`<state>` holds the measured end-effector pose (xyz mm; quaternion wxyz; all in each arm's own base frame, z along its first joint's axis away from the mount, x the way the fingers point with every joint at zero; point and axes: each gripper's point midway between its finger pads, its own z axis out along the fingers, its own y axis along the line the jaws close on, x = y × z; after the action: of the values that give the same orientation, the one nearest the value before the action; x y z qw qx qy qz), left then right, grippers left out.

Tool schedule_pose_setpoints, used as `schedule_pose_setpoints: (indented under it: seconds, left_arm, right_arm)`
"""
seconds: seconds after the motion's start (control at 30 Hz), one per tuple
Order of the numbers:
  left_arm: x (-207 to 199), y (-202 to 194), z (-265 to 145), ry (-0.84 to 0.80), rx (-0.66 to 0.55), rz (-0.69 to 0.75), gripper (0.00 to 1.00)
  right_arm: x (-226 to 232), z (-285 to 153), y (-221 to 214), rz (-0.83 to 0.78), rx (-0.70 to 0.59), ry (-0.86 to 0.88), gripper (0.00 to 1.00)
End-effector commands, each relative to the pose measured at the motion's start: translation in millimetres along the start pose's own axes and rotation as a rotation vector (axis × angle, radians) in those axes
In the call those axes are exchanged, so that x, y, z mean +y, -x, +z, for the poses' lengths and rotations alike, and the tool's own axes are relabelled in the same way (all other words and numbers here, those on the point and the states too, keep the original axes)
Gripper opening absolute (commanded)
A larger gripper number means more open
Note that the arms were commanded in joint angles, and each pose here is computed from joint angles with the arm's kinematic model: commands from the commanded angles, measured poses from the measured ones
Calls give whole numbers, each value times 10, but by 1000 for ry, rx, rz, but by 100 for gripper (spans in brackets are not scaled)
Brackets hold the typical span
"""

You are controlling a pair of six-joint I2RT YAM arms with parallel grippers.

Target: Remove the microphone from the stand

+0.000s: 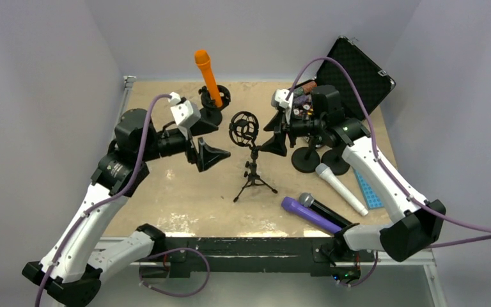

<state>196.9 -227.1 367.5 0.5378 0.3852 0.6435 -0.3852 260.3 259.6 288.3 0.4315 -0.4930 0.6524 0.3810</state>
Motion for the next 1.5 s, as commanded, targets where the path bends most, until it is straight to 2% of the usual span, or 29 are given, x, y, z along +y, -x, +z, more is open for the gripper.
schedule_pose_setpoints:
  seconds: [0.0, 0.13, 0.2, 0.33, 0.43, 0.57, 0.77, 1.03, 1.47]
  left_arm:
    - [-42, 356, 54, -32, -59, -131, 91]
    - [201, 524, 208, 40, -102, -228, 86]
    - [309, 556, 285, 64, -109, -246, 81]
    - [385, 547, 474, 23, -103, -275, 57]
    - [413, 414, 613, -15, -64, -337, 45]
    - [406, 194, 701, -67, -7, -385, 24]
    - [486, -125, 743, -72, 85, -438, 0]
    - [539, -576, 734, -27, 166, -479, 0]
    - [658, -830, 785, 31, 206, -519, 0]
  right_arm:
    - [80, 77, 292, -36, -65, 65, 71]
    - [164, 149, 252, -36, -52, 118, 66]
    - [229, 177, 203, -41, -42, 145, 64]
    - [320, 248, 44, -28, -13, 186, 58]
    - [320, 321, -80, -1, 14, 192, 46]
    - [274, 399, -194, 25, 38, 176, 26]
    - [238, 474, -367, 33, 83, 160, 6]
    - [194, 527, -622, 40, 137, 144, 0]
    - [164, 537, -711, 34, 164, 136, 0]
